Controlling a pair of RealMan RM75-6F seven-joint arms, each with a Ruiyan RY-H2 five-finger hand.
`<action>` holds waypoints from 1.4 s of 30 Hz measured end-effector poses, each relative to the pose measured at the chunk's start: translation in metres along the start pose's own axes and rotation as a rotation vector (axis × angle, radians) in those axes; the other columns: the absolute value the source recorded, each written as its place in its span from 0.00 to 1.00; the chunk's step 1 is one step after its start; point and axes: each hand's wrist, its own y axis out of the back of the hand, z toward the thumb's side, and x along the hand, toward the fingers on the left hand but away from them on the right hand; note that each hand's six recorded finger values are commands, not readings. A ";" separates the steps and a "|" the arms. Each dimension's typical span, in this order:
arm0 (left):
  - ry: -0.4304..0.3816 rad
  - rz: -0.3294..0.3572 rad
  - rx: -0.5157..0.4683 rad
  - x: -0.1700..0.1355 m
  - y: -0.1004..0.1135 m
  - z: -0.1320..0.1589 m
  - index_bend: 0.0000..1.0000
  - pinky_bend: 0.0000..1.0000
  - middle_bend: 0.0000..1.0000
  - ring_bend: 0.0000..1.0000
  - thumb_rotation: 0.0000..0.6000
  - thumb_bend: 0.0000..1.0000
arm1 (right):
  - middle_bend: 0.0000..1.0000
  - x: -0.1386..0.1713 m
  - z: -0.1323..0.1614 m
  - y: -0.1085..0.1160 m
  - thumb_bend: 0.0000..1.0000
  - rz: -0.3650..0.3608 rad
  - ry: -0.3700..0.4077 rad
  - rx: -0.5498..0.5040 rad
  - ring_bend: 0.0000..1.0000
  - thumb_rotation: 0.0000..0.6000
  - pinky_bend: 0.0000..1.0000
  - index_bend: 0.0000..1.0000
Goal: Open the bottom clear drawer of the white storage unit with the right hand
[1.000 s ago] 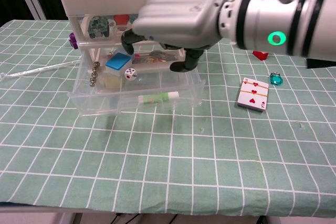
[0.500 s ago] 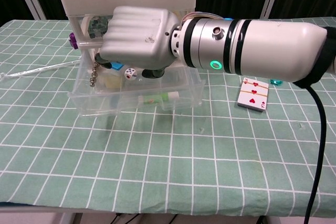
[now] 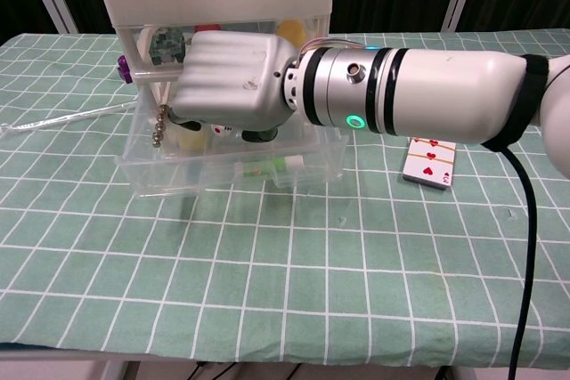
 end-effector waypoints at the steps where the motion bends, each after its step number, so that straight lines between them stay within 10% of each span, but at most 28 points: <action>1: 0.001 0.000 0.000 0.000 0.000 0.000 0.29 0.19 0.19 0.17 1.00 0.05 | 0.96 -0.001 0.000 0.000 0.24 0.001 0.000 0.001 1.00 1.00 1.00 0.39; 19: 0.001 0.001 -0.001 0.000 -0.002 -0.002 0.29 0.19 0.19 0.17 1.00 0.05 | 0.96 -0.006 -0.001 0.003 0.33 -0.040 -0.017 0.024 1.00 1.00 1.00 0.66; 31: -0.026 0.018 0.011 0.005 0.007 0.004 0.29 0.19 0.19 0.17 1.00 0.05 | 0.96 0.056 -0.033 0.039 0.33 -0.240 -0.161 -0.110 1.00 1.00 1.00 0.66; 42: -0.059 0.025 0.015 0.008 0.011 0.018 0.29 0.19 0.19 0.17 1.00 0.05 | 0.96 0.175 -0.072 -0.046 0.33 -0.106 -0.425 -0.360 1.00 1.00 1.00 0.64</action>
